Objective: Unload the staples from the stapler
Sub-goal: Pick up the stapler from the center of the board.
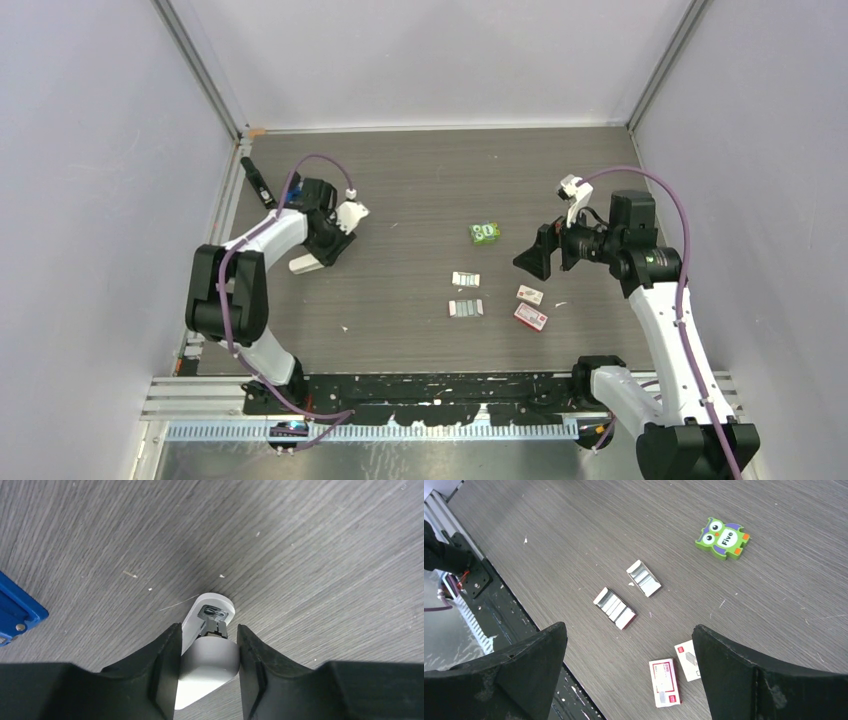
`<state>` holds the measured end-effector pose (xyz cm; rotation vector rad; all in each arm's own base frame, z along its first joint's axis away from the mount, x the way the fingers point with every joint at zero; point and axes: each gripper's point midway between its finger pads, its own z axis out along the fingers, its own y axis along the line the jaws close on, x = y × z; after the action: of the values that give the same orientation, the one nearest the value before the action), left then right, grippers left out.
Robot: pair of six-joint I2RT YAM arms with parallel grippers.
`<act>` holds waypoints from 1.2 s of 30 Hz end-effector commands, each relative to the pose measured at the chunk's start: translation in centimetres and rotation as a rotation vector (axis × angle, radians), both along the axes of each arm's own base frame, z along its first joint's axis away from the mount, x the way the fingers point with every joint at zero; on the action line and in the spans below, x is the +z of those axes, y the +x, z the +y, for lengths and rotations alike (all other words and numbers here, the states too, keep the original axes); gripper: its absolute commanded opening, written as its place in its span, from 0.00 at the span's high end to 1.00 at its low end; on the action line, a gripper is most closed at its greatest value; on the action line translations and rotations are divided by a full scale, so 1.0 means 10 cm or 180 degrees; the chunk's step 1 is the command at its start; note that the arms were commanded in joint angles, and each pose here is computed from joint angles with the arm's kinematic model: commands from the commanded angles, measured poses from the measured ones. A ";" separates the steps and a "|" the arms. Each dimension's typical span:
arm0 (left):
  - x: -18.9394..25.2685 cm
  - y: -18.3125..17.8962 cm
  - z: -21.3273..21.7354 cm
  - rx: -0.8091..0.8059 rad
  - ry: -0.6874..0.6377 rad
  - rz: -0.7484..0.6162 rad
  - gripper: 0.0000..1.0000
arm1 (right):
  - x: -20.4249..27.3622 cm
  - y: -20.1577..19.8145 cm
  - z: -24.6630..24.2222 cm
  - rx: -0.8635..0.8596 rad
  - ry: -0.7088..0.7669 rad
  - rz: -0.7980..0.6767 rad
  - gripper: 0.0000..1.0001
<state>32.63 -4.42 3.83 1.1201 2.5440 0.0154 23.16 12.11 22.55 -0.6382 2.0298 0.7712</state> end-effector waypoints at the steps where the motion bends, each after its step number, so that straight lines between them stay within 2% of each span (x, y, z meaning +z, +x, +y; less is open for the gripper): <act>1: 0.05 0.03 0.01 0.0209 -0.0031 0.0033 0.65 | 0.06 0.00 0.05 0.0114 -0.0013 -0.0157 0.01; 5: 0.16 0.10 -0.05 0.0362 -0.0175 -0.0044 0.76 | 0.06 -0.01 0.06 0.0124 -0.0009 -0.0156 0.00; 9: 0.20 0.11 -0.19 0.0482 -0.0422 0.0012 0.82 | 0.05 -0.01 0.06 0.0129 -0.0007 -0.0152 0.01; 11: 0.20 0.12 -0.27 0.0543 -0.0558 0.0076 0.88 | 0.05 -0.01 0.06 0.0131 -0.0007 -0.0151 0.01; 13: 0.20 0.12 -0.34 0.0597 -0.0668 0.0158 0.98 | 0.05 -0.01 0.06 0.0130 -0.0010 -0.0152 0.01; 16: 0.19 0.15 -0.36 0.0717 -0.0710 0.0183 1.00 | 0.04 0.00 0.06 0.0129 -0.0014 -0.0147 0.00; 17: 0.17 0.15 -0.36 0.0726 -0.0695 0.0193 0.98 | 0.04 -0.01 0.06 0.0132 -0.0013 -0.0144 0.00; 19: 0.14 0.16 -0.33 0.0791 -0.0633 0.0163 0.87 | 0.04 -0.01 0.06 0.0135 -0.0014 -0.0142 0.00; 25: 0.12 0.13 -0.29 0.0787 -0.0385 0.0061 0.47 | 0.04 0.00 0.06 0.0135 -0.0015 -0.0140 0.00; 26: 0.12 0.12 -0.28 0.0779 -0.0326 0.0030 0.43 | 0.03 0.00 0.06 0.0136 -0.0015 -0.0139 0.00; 31: 0.23 0.12 -0.21 0.0702 -0.0197 -0.0126 0.34 | 0.03 0.00 0.06 0.0141 -0.0018 -0.0144 0.00; 36: 0.27 0.10 -0.11 0.0600 -0.0029 -0.0206 0.31 | 0.02 -0.01 0.06 0.0144 -0.0020 -0.0131 0.00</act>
<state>32.92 -6.70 4.79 0.8278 2.6483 -0.0149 22.91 12.42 22.12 -0.6718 2.0272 0.7743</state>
